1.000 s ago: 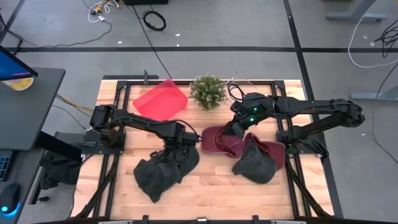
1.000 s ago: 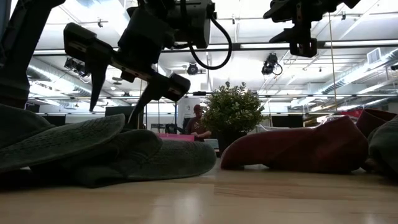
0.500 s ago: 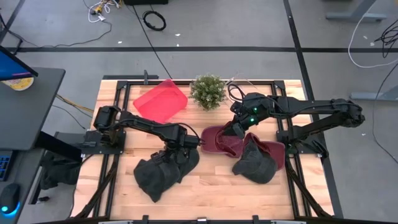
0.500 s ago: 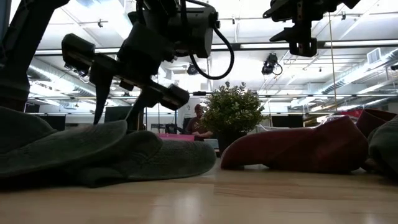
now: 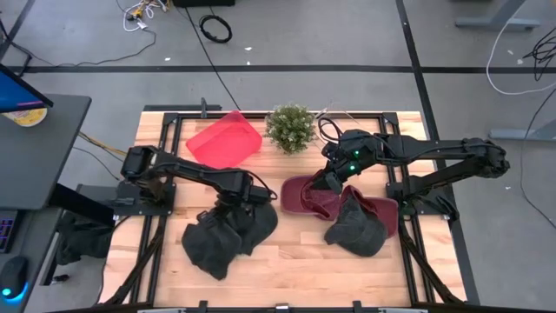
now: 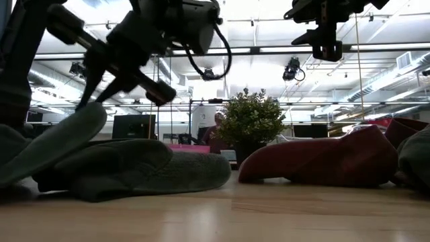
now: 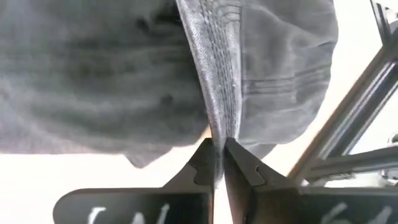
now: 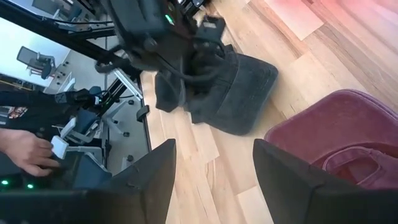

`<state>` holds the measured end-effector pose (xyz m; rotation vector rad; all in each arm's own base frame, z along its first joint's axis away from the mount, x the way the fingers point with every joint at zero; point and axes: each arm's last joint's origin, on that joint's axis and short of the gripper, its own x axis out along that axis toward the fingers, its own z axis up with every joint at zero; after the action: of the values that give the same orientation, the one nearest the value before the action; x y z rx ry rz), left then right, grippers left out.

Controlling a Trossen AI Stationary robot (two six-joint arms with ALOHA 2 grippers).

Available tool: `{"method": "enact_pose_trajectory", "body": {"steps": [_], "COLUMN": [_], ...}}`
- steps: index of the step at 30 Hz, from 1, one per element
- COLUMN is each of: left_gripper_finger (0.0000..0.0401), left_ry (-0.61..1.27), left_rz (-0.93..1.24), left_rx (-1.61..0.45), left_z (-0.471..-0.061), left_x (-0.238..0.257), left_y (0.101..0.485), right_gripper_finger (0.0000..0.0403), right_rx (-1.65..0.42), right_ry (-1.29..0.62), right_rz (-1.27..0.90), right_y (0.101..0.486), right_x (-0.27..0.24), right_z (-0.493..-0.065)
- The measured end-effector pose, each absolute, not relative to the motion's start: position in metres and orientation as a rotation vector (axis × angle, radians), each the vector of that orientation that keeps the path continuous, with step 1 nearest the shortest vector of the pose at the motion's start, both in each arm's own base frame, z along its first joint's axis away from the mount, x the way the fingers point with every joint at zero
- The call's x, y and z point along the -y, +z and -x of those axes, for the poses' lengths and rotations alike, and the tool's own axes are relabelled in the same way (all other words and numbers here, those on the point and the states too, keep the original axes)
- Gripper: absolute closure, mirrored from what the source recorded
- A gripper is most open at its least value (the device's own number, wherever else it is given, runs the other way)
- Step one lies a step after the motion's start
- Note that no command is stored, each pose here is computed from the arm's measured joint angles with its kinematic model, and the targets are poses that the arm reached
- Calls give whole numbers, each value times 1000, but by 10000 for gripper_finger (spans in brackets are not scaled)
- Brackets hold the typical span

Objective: Pick & Place hat
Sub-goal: Put the left black cap into the transparent bin

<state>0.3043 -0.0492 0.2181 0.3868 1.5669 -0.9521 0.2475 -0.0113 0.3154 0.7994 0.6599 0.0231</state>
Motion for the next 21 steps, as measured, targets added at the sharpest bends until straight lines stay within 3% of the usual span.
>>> {"method": "enact_pose_trajectory", "body": {"steps": [12,21], "left_gripper_finger": [389,389], "left_ry": [-793,-729], "left_rz": [-337,-321], "left_rx": [-1465,-1189], "left_z": [-295,-299], "left_x": [47,44], "left_y": [317,388], "right_gripper_finger": [185,185], "right_rx": [-659,-677], "right_ry": [23,88], "right_rz": [-799,-821], "right_y": [315,316], "right_x": [11,9], "right_z": [-248,-247]}}
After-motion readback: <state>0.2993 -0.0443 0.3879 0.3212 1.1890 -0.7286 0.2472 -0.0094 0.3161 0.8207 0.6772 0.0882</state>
